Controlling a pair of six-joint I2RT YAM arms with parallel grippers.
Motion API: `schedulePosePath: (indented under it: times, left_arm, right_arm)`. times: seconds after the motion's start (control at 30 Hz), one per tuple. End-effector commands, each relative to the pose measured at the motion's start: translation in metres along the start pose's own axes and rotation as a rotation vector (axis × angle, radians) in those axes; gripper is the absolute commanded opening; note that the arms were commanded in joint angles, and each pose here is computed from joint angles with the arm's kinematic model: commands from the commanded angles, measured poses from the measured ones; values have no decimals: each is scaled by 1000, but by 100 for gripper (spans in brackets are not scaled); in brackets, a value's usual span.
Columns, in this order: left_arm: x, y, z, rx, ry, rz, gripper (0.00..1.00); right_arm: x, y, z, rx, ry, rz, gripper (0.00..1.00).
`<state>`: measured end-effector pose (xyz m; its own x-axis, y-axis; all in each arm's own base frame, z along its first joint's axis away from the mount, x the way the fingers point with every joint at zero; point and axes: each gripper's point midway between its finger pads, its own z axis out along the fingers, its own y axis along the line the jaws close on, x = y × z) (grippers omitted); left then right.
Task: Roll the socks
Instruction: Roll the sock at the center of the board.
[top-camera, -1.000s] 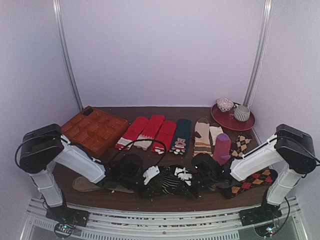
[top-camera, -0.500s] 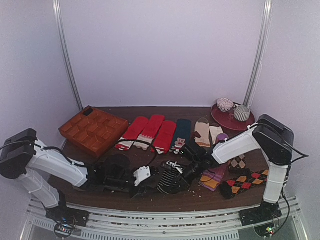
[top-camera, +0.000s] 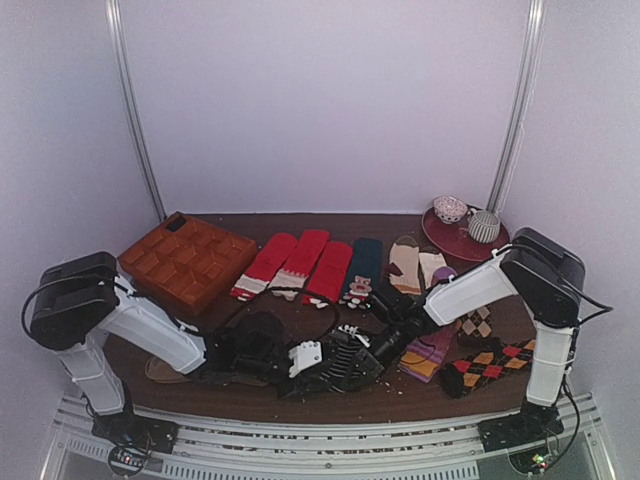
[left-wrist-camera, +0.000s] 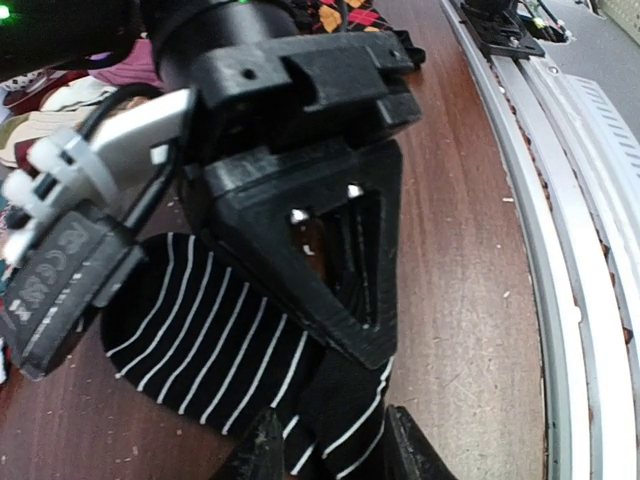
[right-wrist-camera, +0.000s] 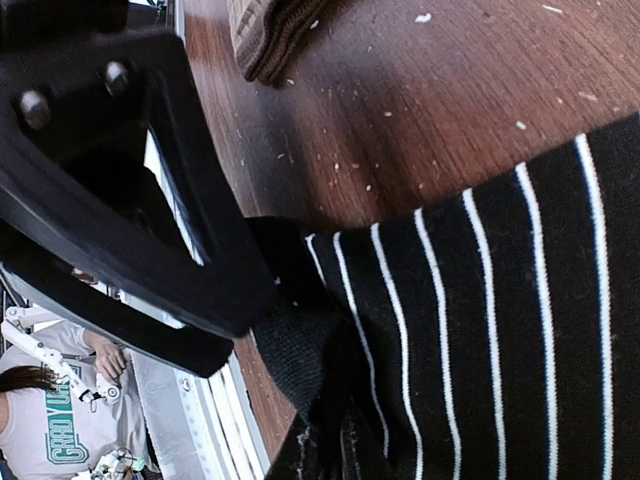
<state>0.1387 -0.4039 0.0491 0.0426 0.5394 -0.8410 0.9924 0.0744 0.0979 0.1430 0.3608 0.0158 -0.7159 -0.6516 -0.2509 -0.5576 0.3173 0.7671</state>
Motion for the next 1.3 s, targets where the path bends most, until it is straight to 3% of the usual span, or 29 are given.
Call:
schedulePosePath:
  times: [0.0, 0.3, 0.53, 0.63, 0.77, 0.8, 0.97, 1.17, 1.27]
  left_arm:
    - [-12, -12, 6, 58, -53, 33, 33]
    - [6, -15, 17, 52, -12, -31, 29]
    - [22, -10, 28, 28, 33, -94, 16]
    - [21, -14, 28, 53, 36, -102, 0]
    - [31, -19, 30, 81, 97, -154, 0]
    - [36, -20, 30, 82, 119, -177, 0]
    - [68, -34, 24, 131, 235, -344, 0]
    - [105, -56, 15, 198, 365, -536, 0]
    - [117, -64, 12, 216, 402, -601, 0]
  right_arm:
    - [53, -44, 6, 153, 136, 195, 8]
    - [56, -48, 4, 168, 134, 210, 8]
    - [53, -47, 4, 165, 122, 205, 8]
    - [51, -47, 3, 163, 115, 200, 10]
    - [38, -42, -1, 168, 71, 161, 16]
    - [32, -40, -4, 179, 45, 145, 23]
    - [-5, -18, -34, 223, -168, 10, 31]
    - [-26, 16, -95, 349, -524, -217, 37]
    - [-26, 39, -116, 437, -693, -412, 38]
